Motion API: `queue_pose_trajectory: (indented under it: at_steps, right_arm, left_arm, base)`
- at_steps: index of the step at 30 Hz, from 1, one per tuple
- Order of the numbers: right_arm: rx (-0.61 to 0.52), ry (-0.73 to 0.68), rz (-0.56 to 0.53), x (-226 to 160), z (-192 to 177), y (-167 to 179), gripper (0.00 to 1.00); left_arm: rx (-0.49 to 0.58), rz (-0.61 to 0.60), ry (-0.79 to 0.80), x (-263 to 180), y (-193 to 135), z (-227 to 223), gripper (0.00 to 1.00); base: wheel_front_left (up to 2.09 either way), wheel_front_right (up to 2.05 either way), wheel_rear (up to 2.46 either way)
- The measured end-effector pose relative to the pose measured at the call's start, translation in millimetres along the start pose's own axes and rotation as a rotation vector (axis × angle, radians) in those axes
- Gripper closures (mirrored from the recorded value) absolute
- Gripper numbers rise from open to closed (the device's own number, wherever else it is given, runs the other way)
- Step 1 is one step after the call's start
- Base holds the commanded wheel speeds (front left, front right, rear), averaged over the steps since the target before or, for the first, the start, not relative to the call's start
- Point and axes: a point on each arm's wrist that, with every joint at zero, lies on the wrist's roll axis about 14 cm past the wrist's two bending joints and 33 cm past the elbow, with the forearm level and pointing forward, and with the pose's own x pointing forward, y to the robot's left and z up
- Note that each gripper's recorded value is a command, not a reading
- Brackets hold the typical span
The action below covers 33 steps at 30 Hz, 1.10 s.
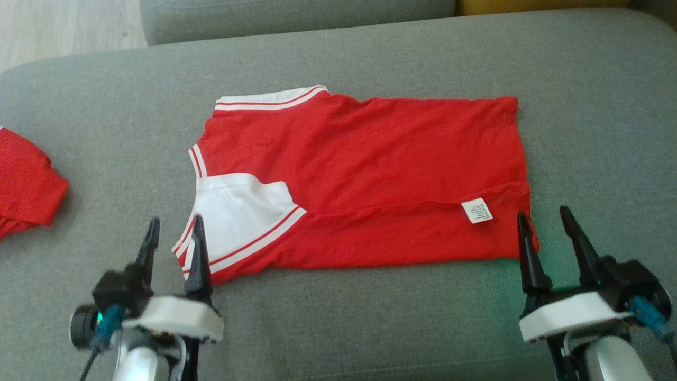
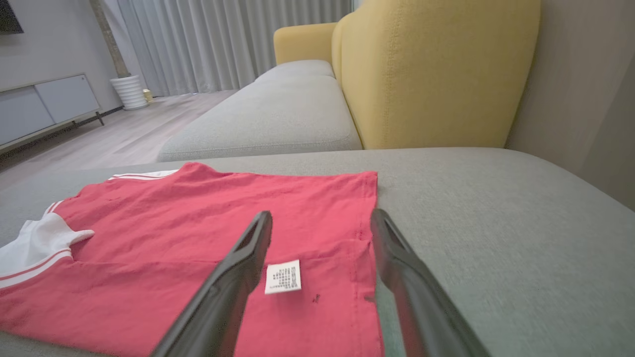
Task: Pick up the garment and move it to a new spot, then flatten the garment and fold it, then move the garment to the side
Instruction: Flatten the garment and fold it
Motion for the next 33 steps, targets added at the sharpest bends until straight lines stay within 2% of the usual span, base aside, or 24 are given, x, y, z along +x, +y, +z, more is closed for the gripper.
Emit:
queue_pose_trajectory:
  at_steps: [5,16,20,26,33]
  right_arm:
    - [0.011,0.020,-0.012,-13.6,-2.7,1.2,0.00]
    - [0.023,0.036,-0.023,-18.5,-2.9,1.6,0.00]
    - [0.035,0.053,-0.027,-18.0,-8.2,0.8,0.00]
    - [0.073,0.207,-0.060,-12.6,-48.8,-8.2,0.00]
    - [0.105,0.380,-0.103,-9.9,-90.5,-20.8,0.00]
  left_arm:
    - [0.001,0.015,0.041,-18.8,2.8,-12.5,0.00]
    - [0.003,0.010,0.064,-21.2,1.6,-19.5,0.00]
    - [-0.018,0.010,0.120,-23.0,2.6,-34.2,0.00]
    - [-0.068,0.018,0.303,-19.1,6.9,-79.7,0.00]
    - [-0.144,0.031,0.400,-9.9,9.5,-104.6,0.00]
  base:
    - [0.00,0.00,0.00]
    - [0.00,0.00,0.00]
    - [0.00,0.00,0.00]
    - [0.00,0.00,0.00]
    - [0.00,0.00,0.00]
